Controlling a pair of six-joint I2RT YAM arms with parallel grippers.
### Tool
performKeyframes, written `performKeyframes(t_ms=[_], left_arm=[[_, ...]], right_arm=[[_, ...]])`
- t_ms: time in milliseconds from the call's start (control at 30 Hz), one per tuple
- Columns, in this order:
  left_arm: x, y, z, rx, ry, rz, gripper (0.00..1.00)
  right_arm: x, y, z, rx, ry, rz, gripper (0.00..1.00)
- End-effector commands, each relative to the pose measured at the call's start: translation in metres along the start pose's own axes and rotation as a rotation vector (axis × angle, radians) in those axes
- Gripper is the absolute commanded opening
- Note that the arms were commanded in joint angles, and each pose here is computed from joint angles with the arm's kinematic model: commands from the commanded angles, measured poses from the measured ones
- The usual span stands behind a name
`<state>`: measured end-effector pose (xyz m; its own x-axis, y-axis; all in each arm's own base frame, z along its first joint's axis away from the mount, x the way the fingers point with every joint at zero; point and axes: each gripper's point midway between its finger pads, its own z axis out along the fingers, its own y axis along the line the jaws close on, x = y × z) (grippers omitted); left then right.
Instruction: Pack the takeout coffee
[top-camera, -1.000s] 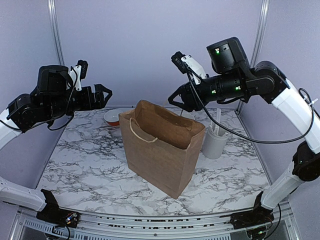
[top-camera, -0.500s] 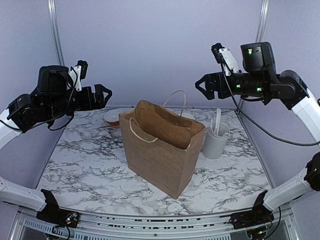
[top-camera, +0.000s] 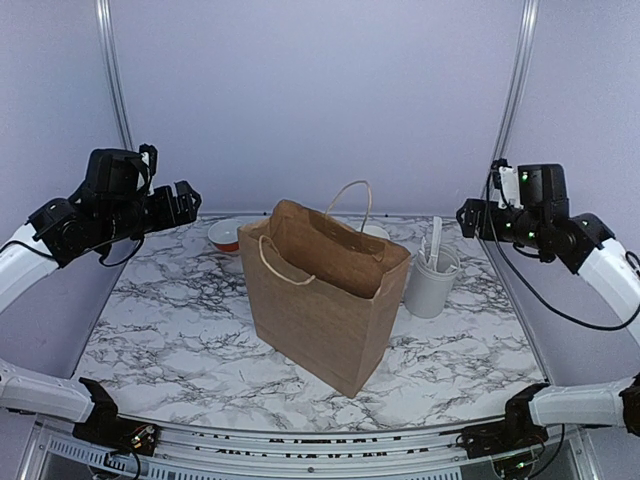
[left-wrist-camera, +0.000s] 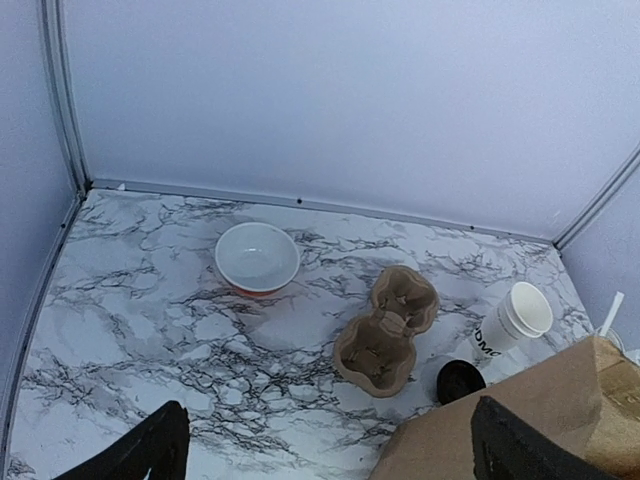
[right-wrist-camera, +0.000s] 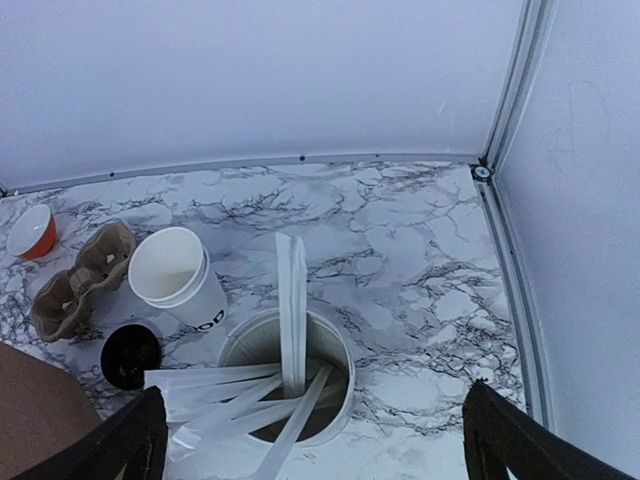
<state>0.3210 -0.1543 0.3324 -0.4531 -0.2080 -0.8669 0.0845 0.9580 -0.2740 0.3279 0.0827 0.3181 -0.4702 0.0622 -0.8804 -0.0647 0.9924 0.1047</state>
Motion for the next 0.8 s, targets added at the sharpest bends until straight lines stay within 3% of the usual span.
performKeyframes(t_ms=[0,200,333,633,767], left_arm=[[0.015,0.025,0.013,-0.031,0.013,-0.074,0.99],[0.038,0.060,0.030,-0.065,0.009,-0.148,0.99],[0.051,0.078,0.037,-0.094,-0.016,-0.165,0.99],[0.077,0.111,0.044,-0.174,-0.076,-0.122,0.99],[0.086,0.128,0.047,-0.231,-0.077,-0.086,0.99]], right_arm=[[0.006,-0.028,0.010,0.023,-0.072,0.102,1.00],[0.051,-0.072,0.034,0.119,-0.081,0.166,1.00],[0.072,-0.082,0.046,0.141,-0.147,0.108,1.00],[0.108,-0.124,0.058,0.351,-0.275,0.003,1.00],[0.120,-0.144,0.059,0.386,-0.353,0.055,1.00]])
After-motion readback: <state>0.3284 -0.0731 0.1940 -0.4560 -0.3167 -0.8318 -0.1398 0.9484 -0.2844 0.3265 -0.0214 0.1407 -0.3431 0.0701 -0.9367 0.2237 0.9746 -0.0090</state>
